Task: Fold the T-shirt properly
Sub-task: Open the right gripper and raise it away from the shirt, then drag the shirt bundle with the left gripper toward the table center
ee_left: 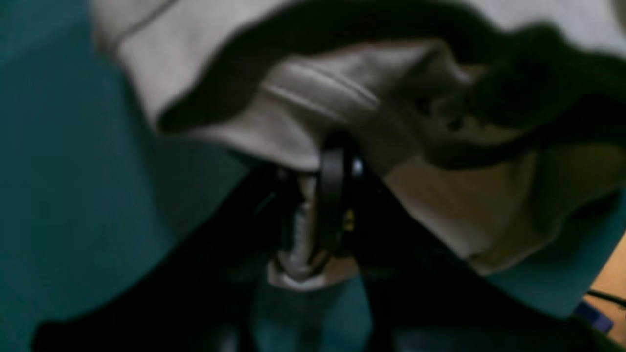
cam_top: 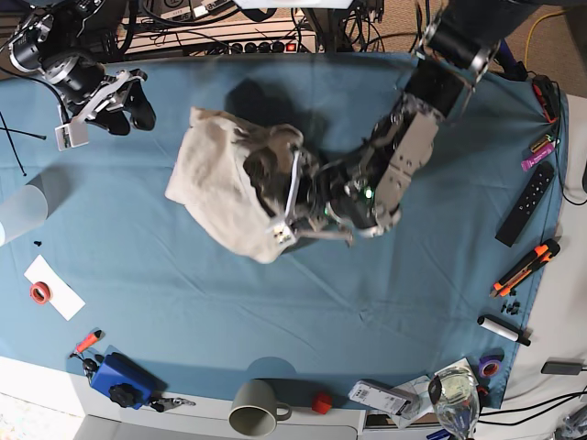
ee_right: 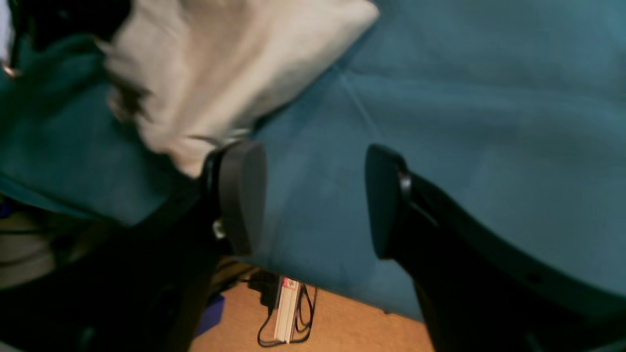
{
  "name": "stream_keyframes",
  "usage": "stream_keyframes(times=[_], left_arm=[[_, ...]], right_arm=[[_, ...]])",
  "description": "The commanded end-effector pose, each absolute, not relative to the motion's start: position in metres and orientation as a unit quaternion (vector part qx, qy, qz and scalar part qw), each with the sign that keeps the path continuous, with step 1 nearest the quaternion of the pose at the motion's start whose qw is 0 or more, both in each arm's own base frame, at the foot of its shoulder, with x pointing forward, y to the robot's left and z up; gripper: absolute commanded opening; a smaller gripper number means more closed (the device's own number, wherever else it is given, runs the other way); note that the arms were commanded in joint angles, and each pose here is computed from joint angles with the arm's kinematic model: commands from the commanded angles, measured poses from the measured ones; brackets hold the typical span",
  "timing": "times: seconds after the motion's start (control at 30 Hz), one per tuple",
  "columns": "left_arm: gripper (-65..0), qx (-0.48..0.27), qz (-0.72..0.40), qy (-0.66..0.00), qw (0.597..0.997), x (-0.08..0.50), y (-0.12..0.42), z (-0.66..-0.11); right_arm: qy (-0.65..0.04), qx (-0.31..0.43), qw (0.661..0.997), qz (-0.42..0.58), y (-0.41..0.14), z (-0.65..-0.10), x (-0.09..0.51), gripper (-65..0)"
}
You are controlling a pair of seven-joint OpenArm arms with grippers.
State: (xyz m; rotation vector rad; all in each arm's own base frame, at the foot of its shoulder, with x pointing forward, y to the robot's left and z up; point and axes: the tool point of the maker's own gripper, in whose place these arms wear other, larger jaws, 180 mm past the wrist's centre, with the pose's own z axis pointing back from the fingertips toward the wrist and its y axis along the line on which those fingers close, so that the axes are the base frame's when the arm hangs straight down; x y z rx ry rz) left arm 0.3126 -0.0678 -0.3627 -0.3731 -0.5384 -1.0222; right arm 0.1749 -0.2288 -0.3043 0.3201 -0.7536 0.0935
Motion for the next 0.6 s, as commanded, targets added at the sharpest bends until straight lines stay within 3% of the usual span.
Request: stream_keyframes(times=[0.0, 0.43, 0.57], left_arm=[[-65.0, -0.181, -0.492, -0.275, 0.806, 0.322, -0.078, -0.349], [-65.0, -0.030, -0.596, -0.385, 0.704, 0.367, -0.114, -0.328], [-65.0, -0.024, -0.604, -0.422, 0.675, 0.373, -0.127, -0.312]], right_arm=[[-0.383, 0.148, 0.910, 0.055, -0.231, -0.295, 0.179, -33.0], [-0.379, 0.140, 0.912, 0.064, -0.232, -0.297, 0.178, -33.0], [-0.378, 0.139, 0.913, 0.063, -0.232, -0.297, 0.178, -33.0]])
